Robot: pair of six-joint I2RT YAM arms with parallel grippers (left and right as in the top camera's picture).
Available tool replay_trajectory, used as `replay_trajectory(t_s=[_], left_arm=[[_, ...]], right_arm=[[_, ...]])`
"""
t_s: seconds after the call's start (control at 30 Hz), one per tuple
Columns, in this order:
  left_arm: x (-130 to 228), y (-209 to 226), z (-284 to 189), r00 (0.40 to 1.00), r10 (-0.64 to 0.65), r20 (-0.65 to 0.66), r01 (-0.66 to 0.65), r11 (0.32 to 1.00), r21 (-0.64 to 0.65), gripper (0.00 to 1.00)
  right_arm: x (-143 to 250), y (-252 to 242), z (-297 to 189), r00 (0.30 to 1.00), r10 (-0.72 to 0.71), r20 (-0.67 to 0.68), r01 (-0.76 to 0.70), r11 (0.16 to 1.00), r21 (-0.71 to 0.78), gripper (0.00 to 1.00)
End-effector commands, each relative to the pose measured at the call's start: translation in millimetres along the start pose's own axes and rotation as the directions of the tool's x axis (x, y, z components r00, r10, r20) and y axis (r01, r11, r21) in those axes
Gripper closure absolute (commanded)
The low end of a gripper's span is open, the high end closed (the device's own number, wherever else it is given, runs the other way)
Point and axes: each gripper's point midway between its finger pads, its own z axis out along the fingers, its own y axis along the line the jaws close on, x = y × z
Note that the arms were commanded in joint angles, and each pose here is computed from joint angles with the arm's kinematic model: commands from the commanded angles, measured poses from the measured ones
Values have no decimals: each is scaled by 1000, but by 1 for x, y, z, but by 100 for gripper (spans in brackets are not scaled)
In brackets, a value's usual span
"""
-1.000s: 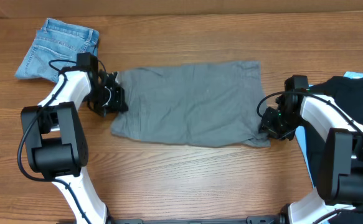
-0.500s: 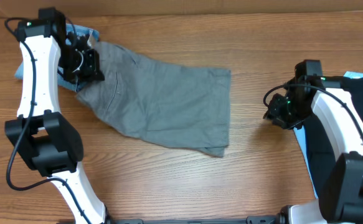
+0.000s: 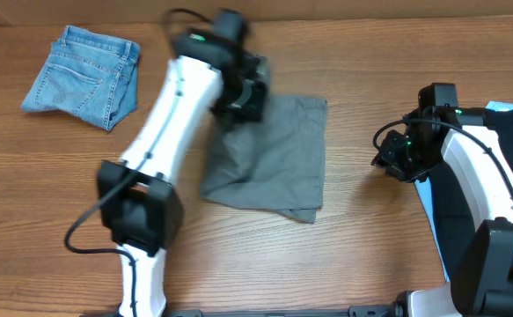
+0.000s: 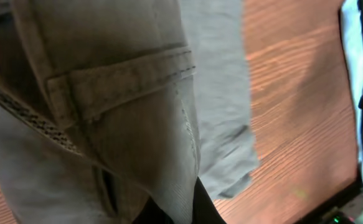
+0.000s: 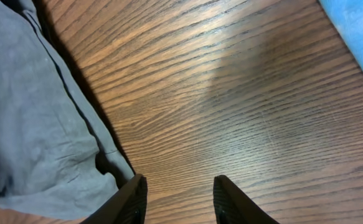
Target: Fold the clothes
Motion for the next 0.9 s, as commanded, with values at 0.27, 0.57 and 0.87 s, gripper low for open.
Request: replay_trajectory(t_s=[0.27, 0.57, 0.87], left_arm=[[11, -76, 91, 1000, -1, -16, -1, 995, -97, 64], [31, -102, 109, 991, -16, -134, 24, 998, 57, 75], [3, -16, 40, 995, -94, -42, 92, 994, -52, 63]], right_arm=[[-5, 5, -7, 1000, -4, 31, 4, 1000, -14, 57], [-7, 6, -7, 999, -6, 39, 7, 1000, -18, 55], [4, 65, 1, 969, -242, 53, 248, 942, -227, 51]])
